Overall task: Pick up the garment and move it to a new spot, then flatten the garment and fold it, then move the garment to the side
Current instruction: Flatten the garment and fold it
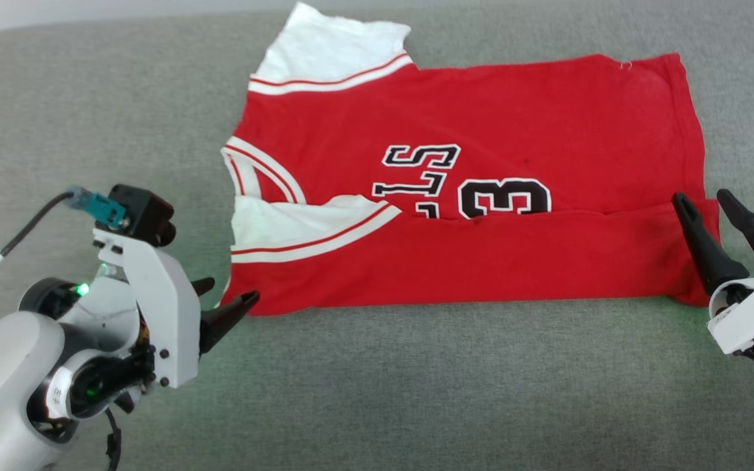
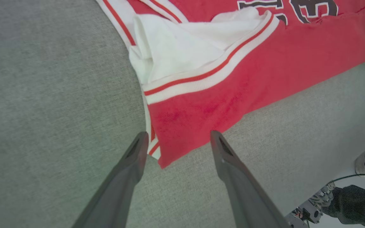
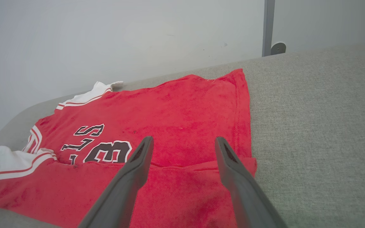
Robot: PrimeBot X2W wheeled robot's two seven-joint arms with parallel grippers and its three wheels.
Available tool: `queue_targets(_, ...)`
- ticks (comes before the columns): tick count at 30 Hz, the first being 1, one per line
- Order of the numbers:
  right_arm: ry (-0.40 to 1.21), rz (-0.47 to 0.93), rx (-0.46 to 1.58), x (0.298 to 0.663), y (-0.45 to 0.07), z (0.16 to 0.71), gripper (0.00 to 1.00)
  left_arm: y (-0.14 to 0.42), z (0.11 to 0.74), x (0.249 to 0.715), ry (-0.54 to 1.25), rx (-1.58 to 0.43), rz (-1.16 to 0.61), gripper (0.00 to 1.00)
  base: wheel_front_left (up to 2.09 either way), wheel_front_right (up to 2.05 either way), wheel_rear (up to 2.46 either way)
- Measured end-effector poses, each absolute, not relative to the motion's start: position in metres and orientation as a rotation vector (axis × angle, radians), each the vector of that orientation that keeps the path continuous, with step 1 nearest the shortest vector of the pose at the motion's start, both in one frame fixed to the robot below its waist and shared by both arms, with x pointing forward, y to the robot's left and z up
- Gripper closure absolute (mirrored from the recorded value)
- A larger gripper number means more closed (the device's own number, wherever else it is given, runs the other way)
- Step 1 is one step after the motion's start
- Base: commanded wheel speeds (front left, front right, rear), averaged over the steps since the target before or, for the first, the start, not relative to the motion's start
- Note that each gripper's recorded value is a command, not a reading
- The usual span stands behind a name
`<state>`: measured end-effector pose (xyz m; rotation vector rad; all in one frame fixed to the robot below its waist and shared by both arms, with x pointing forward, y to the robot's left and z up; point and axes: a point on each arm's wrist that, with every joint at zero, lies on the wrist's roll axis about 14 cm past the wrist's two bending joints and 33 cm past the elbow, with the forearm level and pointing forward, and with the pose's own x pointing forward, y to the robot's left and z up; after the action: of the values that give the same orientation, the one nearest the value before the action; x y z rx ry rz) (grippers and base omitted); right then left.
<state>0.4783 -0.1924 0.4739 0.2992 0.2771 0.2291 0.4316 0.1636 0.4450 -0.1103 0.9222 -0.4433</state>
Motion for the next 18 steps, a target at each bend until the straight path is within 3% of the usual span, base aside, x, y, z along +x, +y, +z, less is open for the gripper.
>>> queue_targets(16, 0.385, 0.176, 0.259, 0.476, -0.218, 0.446, 0.0, 0.143, 0.395, 0.441, 1.067, -0.159, -0.488, 0.0, 0.0, 0.0, 0.0)
queue_targets(17, 0.405, 0.179, 0.247, 0.476, -0.218, 0.442, 0.0, 0.142, 0.393, 0.442, 1.067, -0.158, -0.492, 0.15, 0.0, 0.0, 0.0)
queue_targets(18, 0.425, 0.185, 0.233, 0.475, -0.218, 0.439, 0.0, 0.139, 0.392, 0.443, 1.061, -0.165, -0.497, 0.43, 0.0, 0.0, 0.0)
